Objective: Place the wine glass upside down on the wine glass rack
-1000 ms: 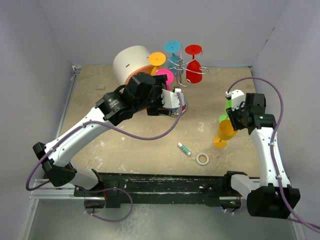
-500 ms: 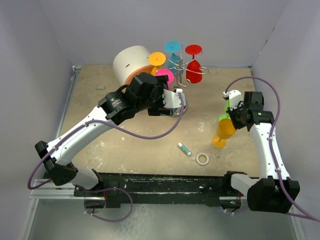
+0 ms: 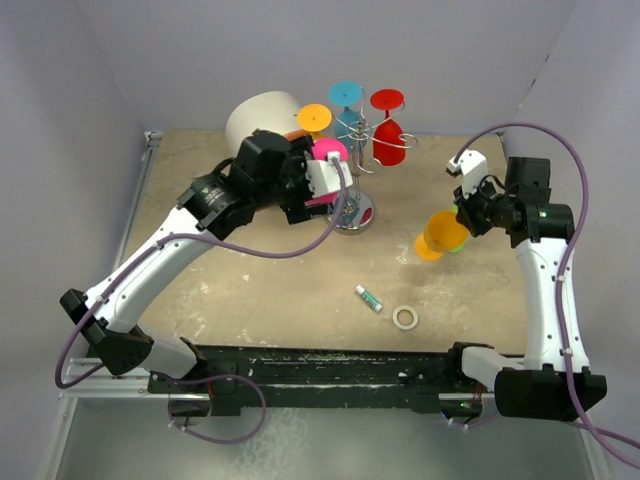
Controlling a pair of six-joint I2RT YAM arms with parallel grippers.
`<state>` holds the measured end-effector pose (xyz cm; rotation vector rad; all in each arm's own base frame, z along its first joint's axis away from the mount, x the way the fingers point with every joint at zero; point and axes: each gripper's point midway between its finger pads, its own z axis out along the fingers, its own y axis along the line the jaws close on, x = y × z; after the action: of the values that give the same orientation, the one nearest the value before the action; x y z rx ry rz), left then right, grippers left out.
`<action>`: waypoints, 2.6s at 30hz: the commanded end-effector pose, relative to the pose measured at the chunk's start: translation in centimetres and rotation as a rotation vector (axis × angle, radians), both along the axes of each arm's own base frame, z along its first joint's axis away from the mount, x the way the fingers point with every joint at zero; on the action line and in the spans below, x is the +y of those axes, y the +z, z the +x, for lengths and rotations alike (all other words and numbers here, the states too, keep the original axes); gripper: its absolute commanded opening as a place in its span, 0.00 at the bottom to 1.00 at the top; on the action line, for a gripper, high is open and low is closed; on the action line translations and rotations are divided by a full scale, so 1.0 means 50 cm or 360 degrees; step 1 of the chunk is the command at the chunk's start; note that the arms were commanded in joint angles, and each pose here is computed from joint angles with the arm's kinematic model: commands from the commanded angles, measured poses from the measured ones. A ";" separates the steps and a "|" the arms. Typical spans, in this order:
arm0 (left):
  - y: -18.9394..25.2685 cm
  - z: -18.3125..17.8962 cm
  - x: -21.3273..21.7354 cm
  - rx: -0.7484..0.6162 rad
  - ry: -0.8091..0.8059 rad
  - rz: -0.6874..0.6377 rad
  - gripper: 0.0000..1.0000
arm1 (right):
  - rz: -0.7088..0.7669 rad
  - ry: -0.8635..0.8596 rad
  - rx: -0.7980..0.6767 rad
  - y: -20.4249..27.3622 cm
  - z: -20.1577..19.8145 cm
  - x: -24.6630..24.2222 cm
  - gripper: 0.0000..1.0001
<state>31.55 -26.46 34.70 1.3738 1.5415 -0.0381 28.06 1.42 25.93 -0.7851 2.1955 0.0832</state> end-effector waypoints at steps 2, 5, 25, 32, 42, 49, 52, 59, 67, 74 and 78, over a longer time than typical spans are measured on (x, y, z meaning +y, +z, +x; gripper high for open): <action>0.105 -0.015 0.032 0.0046 0.0050 -0.0416 0.99 | 0.0198 0.0386 -0.0172 0.106 -0.024 0.086 0.00; 0.130 -0.009 0.050 0.0108 0.0105 -0.0575 0.99 | 0.0291 0.0542 -0.0324 0.173 -0.035 0.126 0.00; 0.212 -0.039 0.064 0.0603 0.0132 -0.1337 0.99 | 0.0825 0.1139 -0.0869 0.473 -0.110 0.319 0.00; 0.213 -0.060 0.010 0.0949 -0.0013 -0.1459 0.96 | 0.0899 0.1073 -0.0930 0.517 -0.093 0.323 0.00; 0.185 -0.064 -0.036 0.1264 -0.0132 -0.1516 0.57 | 0.0906 0.1020 -0.0970 0.532 -0.077 0.323 0.00; 0.171 -0.070 -0.051 0.1344 -0.0162 -0.1494 0.30 | 0.0893 0.0986 -0.0987 0.532 -0.068 0.319 0.00; 0.168 -0.069 -0.053 0.1350 -0.0168 -0.1493 0.22 | 0.0891 0.0977 -0.0985 0.528 -0.062 0.319 0.00; 0.183 -0.076 -0.052 0.1323 -0.0218 -0.1492 0.00 | 0.0875 0.0950 -0.0958 0.508 -0.051 0.317 0.00; 0.221 -0.056 -0.014 0.1093 -0.0122 -0.1511 0.00 | 0.0753 0.0887 -0.0954 0.476 -0.056 0.297 0.50; 0.266 -0.024 0.041 0.0703 0.0044 -0.1447 0.00 | 0.0652 0.0831 -0.0980 0.471 -0.075 0.275 0.72; 0.294 -0.001 0.083 0.0408 0.0163 -0.1351 0.00 | 0.0579 0.0798 -0.0983 0.462 -0.089 0.258 0.76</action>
<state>31.30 -25.48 44.83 0.6083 1.6856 -1.0106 24.53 15.58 48.48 -0.9701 1.3333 0.5156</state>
